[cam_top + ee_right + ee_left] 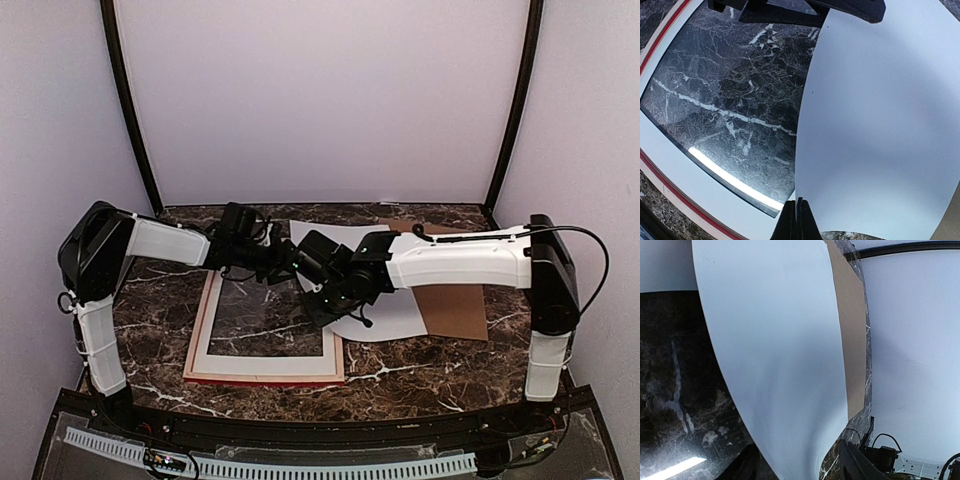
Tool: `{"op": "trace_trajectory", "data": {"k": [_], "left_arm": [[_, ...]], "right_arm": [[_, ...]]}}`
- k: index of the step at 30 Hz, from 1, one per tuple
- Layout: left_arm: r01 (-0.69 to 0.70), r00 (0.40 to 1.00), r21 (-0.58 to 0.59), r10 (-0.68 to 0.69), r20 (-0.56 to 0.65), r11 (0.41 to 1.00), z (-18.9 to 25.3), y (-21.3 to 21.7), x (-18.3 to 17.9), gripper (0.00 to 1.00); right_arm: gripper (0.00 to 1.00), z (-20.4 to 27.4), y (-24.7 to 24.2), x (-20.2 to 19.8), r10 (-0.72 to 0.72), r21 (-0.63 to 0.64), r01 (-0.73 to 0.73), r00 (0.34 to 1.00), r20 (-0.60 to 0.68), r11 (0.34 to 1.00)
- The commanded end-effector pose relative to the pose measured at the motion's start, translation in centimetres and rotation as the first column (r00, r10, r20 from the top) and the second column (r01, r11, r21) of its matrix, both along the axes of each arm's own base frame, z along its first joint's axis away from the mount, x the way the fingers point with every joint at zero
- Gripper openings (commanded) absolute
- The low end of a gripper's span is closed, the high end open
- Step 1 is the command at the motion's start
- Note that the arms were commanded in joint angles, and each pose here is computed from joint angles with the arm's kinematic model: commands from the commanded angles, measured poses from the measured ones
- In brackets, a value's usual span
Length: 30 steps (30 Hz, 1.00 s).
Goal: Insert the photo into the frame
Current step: Turn over the photo, then pass from the right arm to the left
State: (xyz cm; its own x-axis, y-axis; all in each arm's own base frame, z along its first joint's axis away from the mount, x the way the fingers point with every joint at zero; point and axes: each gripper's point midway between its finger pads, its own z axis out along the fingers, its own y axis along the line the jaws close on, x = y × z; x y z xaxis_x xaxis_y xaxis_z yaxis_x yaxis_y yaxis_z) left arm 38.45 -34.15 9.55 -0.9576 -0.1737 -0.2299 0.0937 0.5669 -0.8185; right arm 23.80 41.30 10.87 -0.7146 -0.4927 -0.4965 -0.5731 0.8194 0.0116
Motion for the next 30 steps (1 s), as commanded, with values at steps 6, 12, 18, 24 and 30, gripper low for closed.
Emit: {"op": "trace_trajectory", "data": {"k": [6, 12, 18, 24, 30], "left_arm": [[0.014, 1.0, 0.01, -0.014, 0.016, 1.0, -0.6, -0.3, 0.1, 0.4], [0.018, 1.0, 0.01, -0.019, 0.014, 1.0, -1.2, -0.4, 0.2, 0.26], [0.033, 0.999, -0.003, -0.033, 0.031, 0.999, -0.8, -0.6, 0.2, 0.12], [0.064, 0.996, -0.009, -0.063, 0.066, 0.998, 0.5, -0.7, -0.1, 0.0], [0.11, 0.991, 0.026, -0.112, 0.078, 0.994, 2.1, 1.0, -1.2, 0.0]], "right_arm": [[0.0, 1.1, 1.9, -0.4, 0.008, 0.063, -0.009, 1.0, 0.008, 0.998], [0.0, 1.4, 2.2, -0.6, 0.014, 0.086, -0.014, 1.0, 0.003, 0.996], [0.08, 1.7, 2.2, -0.8, 0.02, 0.104, -0.02, 1.0, -0.001, 0.994], [0.49, 2.7, 1.5, -1.1, 0.021, 0.125, -0.023, 1.0, 0.011, 0.992], [0.69, 5.3, 0.6, -2.0, 0.073, 0.204, -0.075, 0.997, 0.016, 0.976]]}}
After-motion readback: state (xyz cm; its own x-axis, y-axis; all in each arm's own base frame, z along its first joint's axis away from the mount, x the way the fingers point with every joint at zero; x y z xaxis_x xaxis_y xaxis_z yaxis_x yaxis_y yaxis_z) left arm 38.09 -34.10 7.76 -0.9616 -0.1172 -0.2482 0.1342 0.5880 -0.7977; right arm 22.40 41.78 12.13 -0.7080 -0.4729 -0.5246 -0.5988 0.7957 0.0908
